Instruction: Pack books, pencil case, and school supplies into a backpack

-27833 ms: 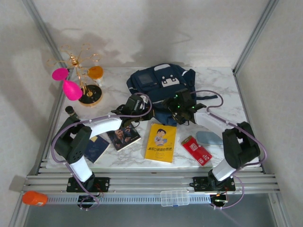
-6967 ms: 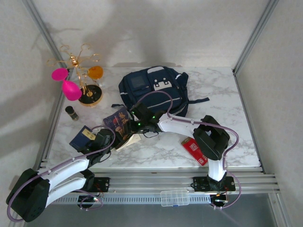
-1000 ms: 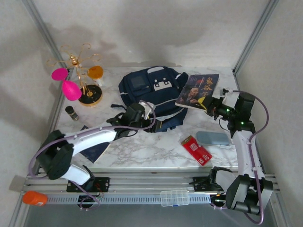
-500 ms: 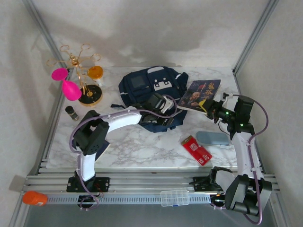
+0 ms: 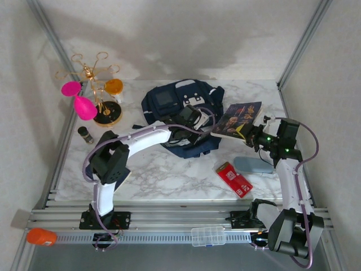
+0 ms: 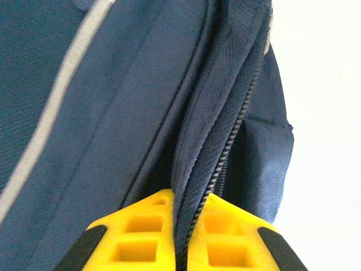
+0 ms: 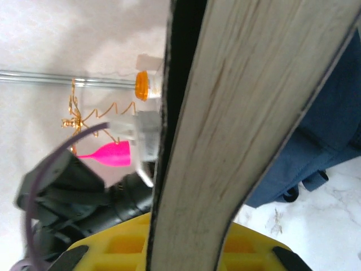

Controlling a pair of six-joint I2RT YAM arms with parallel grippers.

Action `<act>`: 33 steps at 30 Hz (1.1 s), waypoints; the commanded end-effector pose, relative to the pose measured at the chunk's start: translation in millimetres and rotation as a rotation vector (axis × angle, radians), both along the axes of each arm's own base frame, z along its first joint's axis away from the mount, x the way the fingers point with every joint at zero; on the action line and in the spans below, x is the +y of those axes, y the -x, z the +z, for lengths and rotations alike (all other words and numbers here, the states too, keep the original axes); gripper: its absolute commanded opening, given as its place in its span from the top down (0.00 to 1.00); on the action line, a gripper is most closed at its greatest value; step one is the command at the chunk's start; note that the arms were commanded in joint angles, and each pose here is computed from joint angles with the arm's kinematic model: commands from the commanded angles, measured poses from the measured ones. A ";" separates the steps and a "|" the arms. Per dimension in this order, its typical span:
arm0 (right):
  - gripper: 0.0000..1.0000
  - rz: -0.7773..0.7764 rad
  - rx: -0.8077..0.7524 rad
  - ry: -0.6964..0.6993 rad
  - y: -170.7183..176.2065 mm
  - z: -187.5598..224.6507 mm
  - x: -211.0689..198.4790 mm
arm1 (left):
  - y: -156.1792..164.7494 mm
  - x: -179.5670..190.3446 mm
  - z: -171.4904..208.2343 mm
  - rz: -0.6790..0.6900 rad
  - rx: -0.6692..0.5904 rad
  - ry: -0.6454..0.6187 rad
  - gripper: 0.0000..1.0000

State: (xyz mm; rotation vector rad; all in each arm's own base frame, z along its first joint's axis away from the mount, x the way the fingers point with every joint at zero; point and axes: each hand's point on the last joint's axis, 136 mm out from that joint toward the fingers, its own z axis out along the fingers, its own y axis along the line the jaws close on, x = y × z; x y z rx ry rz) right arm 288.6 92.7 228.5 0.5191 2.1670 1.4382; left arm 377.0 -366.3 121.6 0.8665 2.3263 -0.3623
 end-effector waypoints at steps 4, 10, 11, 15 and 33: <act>1.00 0.098 -0.075 0.040 27.6 23.1 23.4 | -23.0 29.3 147.8 0.187 -0.297 0.120 1.00; 1.00 0.238 -0.035 -0.025 59.8 0.3 71.7 | -33.8 55.9 205.3 0.359 -0.442 0.203 1.00; 1.00 0.266 -0.036 -0.050 64.5 -2.2 82.6 | -32.9 57.2 210.9 0.364 -0.456 0.222 1.00; 1.00 0.398 -0.087 -0.079 73.6 -1.6 127.8 | -24.2 56.0 218.2 0.327 -0.470 0.263 1.00; 0.82 0.492 0.034 0.258 -78.3 -123.9 181.5 | -13.4 74.6 222.3 0.366 -0.493 0.282 1.00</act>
